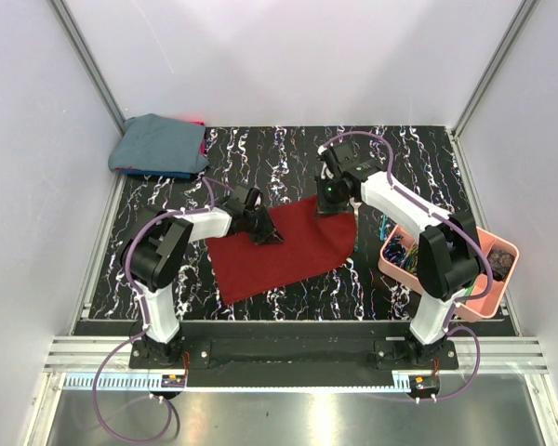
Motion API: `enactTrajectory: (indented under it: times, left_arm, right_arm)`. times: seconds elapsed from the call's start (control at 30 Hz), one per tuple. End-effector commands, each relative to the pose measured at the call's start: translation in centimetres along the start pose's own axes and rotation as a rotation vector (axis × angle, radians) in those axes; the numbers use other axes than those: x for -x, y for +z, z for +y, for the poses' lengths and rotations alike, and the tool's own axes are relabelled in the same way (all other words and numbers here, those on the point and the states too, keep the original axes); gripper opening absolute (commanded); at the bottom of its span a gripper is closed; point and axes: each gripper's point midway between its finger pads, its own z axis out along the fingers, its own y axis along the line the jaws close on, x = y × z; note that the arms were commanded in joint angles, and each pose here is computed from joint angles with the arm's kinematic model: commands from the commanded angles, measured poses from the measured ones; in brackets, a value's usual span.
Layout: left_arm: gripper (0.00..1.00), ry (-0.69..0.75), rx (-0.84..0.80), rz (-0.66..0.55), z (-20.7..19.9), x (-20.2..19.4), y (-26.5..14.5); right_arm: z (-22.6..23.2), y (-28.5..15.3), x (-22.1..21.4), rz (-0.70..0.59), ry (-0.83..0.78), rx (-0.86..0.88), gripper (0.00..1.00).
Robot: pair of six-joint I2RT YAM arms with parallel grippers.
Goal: Fold the napkin into a case and place the utensils inside
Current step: Fold the rectangle-folded napkin at the center of the board.
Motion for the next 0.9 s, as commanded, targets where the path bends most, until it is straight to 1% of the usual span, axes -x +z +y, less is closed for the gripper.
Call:
enactTrajectory:
  times: [0.0, 0.03, 0.1, 0.13, 0.2, 0.23, 0.3, 0.33, 0.43, 0.53, 0.67, 0.77, 0.87]
  left_arm:
    - [0.13, 0.058, -0.004, -0.025, -0.7, 0.1, -1.6]
    - [0.13, 0.063, -0.001, -0.038, -0.9, 0.1, -3.1]
    - [0.15, 0.079, -0.010, -0.056, -1.0, 0.0, -4.8]
    - [0.16, 0.078, -0.004, -0.079, -0.6, -0.1, -6.5]
    - [0.17, 0.080, 0.023, -0.109, 0.5, -0.1, -7.9]
    - [0.17, 0.055, 0.039, -0.123, 1.9, -0.3, -9.0]
    - [0.17, 0.035, 0.050, -0.133, 3.5, -0.5, -9.8]
    - [0.17, 0.009, 0.076, -0.144, 5.2, -0.6, -10.2]
    - [0.17, -0.025, 0.133, -0.142, 8.2, -1.0, -10.1]
    - [0.16, -0.031, 0.158, -0.124, 9.4, -1.7, -9.4]
    - [0.15, -0.032, 0.185, -0.144, 10.3, -1.6, -9.1]
    - [0.15, -0.037, 0.187, -0.137, 10.6, -1.9, -8.8]
    - [0.14, -0.037, 0.190, -0.134, 10.8, -2.1, -8.6]
  right_arm:
    - [7.5, -2.1, 0.3, 0.001, 0.122, 0.305, 0.00]
    - [7.7, -2.1, 0.2, 0.007, 0.147, 0.309, 0.00]
    - [7.9, -2.7, 0.2, -0.011, 0.150, 0.312, 0.00]
    - [7.9, -2.9, 0.3, -0.020, 0.149, 0.310, 0.00]
    - [8.0, -3.3, 0.3, -0.028, 0.143, 0.321, 0.00]
    - [8.2, -3.4, 0.2, -0.024, 0.139, 0.329, 0.00]
    - [8.5, -3.6, 0.0, -0.025, 0.127, 0.331, 0.00]
    - [8.9, -3.6, -0.1, -0.024, 0.116, 0.337, 0.00]
    - [10.0, -3.8, -0.3, -0.013, 0.105, 0.353, 0.00]
    - [12.1, -3.7, -0.7, -0.004, 0.086, 0.367, 0.00]
    - [15.4, -2.7, -1.5, 0.029, 0.082, 0.396, 0.00]
    - [17.6, -2.1, -1.5, 0.024, 0.122, 0.439, 0.00]
    - [19.3, -0.6, -2.0, 0.053, 0.162, 0.471, 0.00]
